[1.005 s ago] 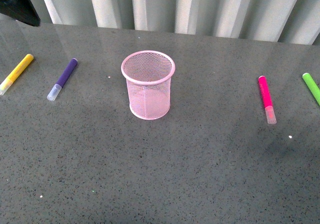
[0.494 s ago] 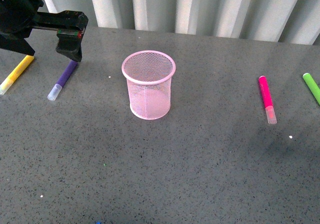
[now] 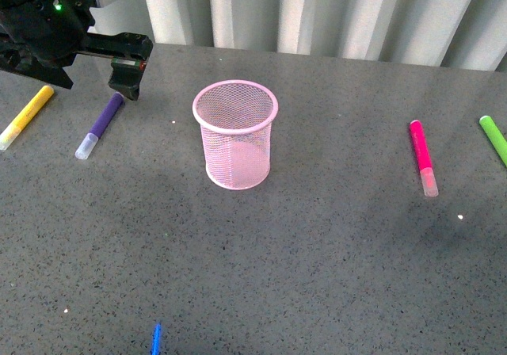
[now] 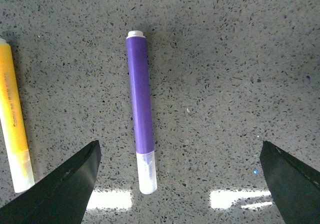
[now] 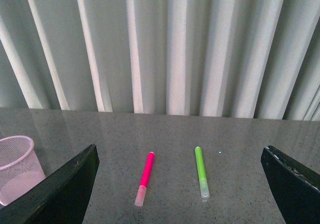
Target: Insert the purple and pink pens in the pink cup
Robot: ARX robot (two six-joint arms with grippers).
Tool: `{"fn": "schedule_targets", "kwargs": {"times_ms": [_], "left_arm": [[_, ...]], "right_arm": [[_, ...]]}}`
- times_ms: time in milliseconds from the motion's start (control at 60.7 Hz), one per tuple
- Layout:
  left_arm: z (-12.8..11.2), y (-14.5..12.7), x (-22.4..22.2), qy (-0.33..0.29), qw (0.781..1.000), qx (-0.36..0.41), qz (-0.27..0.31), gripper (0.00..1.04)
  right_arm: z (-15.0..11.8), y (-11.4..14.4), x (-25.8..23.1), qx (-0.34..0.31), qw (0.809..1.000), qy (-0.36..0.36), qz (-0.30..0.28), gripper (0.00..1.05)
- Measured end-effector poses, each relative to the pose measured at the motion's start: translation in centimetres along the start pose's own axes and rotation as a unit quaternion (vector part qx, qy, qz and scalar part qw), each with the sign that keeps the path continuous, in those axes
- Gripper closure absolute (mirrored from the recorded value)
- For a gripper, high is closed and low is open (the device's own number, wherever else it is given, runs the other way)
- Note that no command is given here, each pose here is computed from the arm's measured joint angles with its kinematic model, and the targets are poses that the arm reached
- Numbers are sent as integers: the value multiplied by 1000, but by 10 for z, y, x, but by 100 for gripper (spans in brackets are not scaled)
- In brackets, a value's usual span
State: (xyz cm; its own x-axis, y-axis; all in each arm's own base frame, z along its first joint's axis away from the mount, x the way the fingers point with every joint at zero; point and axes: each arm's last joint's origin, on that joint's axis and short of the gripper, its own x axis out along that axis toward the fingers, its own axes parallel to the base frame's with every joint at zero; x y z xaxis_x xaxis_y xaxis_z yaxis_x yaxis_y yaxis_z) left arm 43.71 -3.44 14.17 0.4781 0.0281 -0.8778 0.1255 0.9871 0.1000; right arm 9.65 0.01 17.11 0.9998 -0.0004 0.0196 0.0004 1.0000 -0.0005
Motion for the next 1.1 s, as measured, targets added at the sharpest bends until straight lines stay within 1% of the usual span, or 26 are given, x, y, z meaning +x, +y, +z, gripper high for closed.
{"fn": "schedule_targets", "kwargs": {"times_ms": [330,478,626,1022,1071,1104], "left_arm": [[0,-2,32,24,1000,1,2,7],[4,-1,44,30,1000,0,1,7],[12,4,55,28,1000,-4,5,7],[19,15,78,32,999,-14,9,7],[20,15,78,33,999,-13,6,13],[19,15,79,35,999,-13,1,21]], "right_arm": [[0,0,0,0,1000,0,0,7],[0,0,0,0,1000,0,0,7],[0,0,0,0,1000,0,0,7],[0,0,0,0,1000,0,0,7],[0,0,0,0,1000,0,0,7],[0,0,0,0,1000,0,0,7]]}}
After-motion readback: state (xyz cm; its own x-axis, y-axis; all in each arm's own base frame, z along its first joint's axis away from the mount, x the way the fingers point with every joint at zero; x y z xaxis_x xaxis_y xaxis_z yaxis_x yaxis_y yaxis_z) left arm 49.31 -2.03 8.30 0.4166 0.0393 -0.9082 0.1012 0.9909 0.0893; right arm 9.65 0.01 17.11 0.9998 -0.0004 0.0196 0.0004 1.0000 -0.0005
